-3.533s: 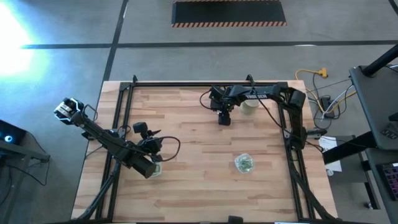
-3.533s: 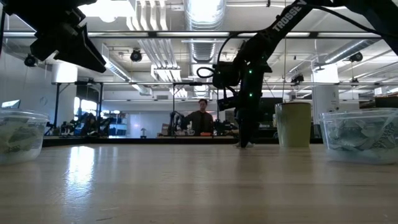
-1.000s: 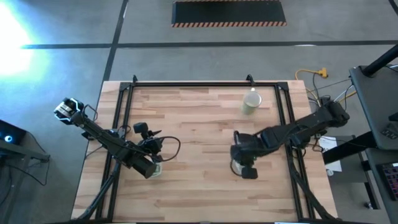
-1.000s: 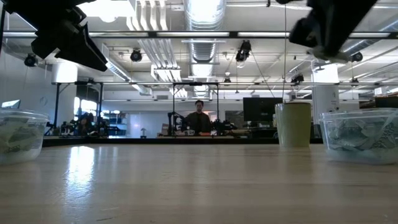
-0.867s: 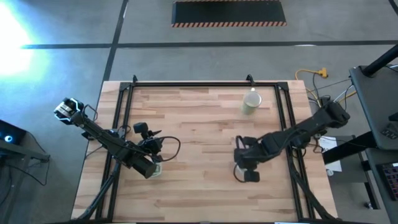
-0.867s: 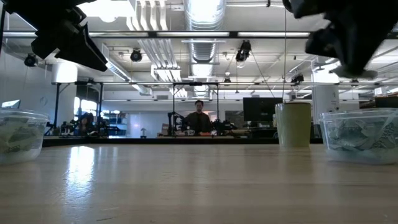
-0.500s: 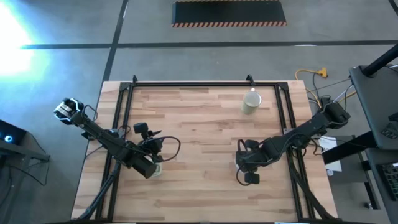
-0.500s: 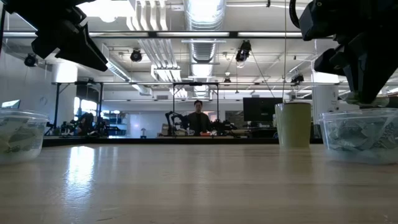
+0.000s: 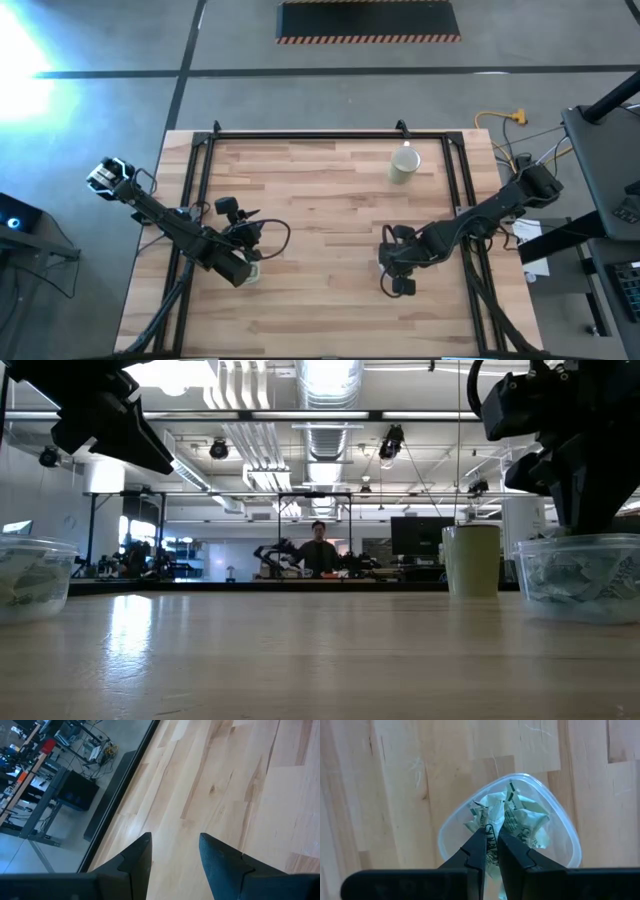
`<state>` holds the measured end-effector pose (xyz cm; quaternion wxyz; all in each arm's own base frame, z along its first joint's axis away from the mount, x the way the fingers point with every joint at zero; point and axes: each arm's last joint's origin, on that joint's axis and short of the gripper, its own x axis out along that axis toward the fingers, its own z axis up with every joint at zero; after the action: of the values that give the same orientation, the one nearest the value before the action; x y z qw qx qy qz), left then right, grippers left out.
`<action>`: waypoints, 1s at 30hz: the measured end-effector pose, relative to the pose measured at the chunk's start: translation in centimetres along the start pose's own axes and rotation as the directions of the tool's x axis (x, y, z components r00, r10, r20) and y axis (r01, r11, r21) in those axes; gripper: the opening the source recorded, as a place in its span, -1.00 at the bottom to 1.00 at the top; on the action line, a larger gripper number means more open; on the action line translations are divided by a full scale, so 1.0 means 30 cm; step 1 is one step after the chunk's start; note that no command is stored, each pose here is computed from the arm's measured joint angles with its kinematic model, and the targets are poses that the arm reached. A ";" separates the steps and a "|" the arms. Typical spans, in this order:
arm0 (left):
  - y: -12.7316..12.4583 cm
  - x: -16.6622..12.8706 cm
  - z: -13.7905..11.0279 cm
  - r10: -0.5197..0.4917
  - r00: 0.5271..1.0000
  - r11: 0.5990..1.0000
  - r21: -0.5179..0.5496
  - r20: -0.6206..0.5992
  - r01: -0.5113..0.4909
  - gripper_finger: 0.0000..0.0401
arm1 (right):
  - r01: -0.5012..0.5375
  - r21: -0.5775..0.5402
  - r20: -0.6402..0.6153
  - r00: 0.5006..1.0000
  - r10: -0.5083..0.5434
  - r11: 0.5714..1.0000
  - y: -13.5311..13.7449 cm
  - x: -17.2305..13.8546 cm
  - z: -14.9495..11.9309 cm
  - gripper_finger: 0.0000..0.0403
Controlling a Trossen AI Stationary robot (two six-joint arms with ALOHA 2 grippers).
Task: Pick and place Stevia / Truvia into bins
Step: Put the stevia packet into the right transparent container, then return to Home Position
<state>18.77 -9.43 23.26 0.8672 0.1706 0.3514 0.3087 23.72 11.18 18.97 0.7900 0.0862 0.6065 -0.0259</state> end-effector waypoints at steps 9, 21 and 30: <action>0.000 0.000 0.000 0.000 1.000 1.000 0.000 0.000 0.000 -0.26 | -0.003 0.000 0.000 1.000 0.003 1.000 0.000 -0.001 0.000 -0.63; 0.000 -0.001 0.001 0.000 1.000 1.000 -0.001 0.001 0.000 -0.26 | -0.070 -0.032 -0.004 0.998 0.070 0.997 0.042 -0.130 0.063 -0.31; -0.018 -0.001 0.026 -0.034 0.998 0.999 0.027 0.046 0.033 -0.26 | 0.154 -0.186 0.307 0.947 -0.092 0.970 0.071 -0.299 0.176 -0.37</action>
<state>19.51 -9.92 23.54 0.8779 0.1832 0.3379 0.2854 26.69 11.83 29.13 0.8734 -0.0396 0.4848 -0.0246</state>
